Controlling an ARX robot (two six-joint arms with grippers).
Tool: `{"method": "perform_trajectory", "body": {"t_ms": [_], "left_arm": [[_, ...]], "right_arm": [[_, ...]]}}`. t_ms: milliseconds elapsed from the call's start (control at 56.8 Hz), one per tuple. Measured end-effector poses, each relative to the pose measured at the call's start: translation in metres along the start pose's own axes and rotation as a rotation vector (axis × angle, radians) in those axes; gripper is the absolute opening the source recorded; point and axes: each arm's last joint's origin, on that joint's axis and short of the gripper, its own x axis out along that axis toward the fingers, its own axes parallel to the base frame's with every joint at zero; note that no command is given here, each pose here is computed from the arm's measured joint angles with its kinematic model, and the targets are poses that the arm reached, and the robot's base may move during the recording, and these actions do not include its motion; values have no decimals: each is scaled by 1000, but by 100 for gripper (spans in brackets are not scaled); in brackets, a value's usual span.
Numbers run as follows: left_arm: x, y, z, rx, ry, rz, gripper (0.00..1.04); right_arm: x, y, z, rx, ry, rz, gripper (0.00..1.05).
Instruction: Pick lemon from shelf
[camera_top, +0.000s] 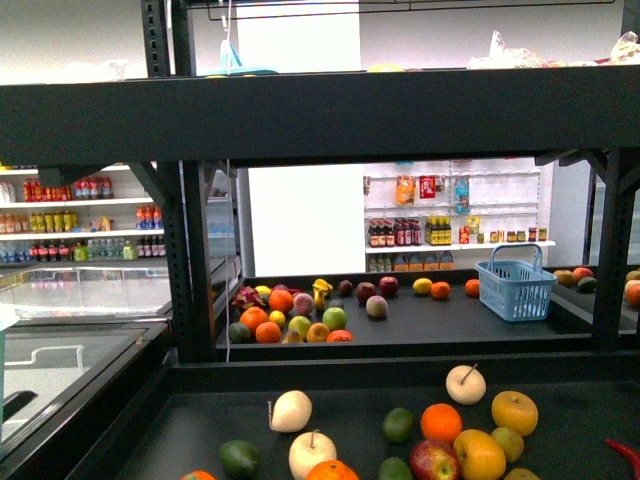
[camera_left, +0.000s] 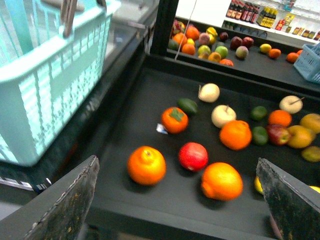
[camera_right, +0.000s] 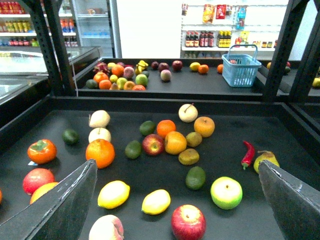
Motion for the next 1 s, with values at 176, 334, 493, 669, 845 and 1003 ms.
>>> {"method": "perform_trajectory", "body": {"t_ms": [176, 334, 493, 669, 845, 1003], "left_arm": [[29, 10, 72, -376, 44, 43, 97], [65, 43, 142, -560, 1, 113, 97], [110, 77, 189, -701, -23, 153, 97], [158, 100, 209, -784, -17, 181, 97], [196, 110, 224, -807, -28, 183, 97], [225, 115, 232, -808, -45, 185, 97]], "right_arm": [[0, 0, 0, 0, 0, 0, 97], [0, 0, 0, 0, 0, 0, 97], [0, 0, 0, 0, 0, 0, 97], [0, 0, 0, 0, 0, 0, 97], [0, 0, 0, 0, 0, 0, 97], [0, 0, 0, 0, 0, 0, 97]]}}
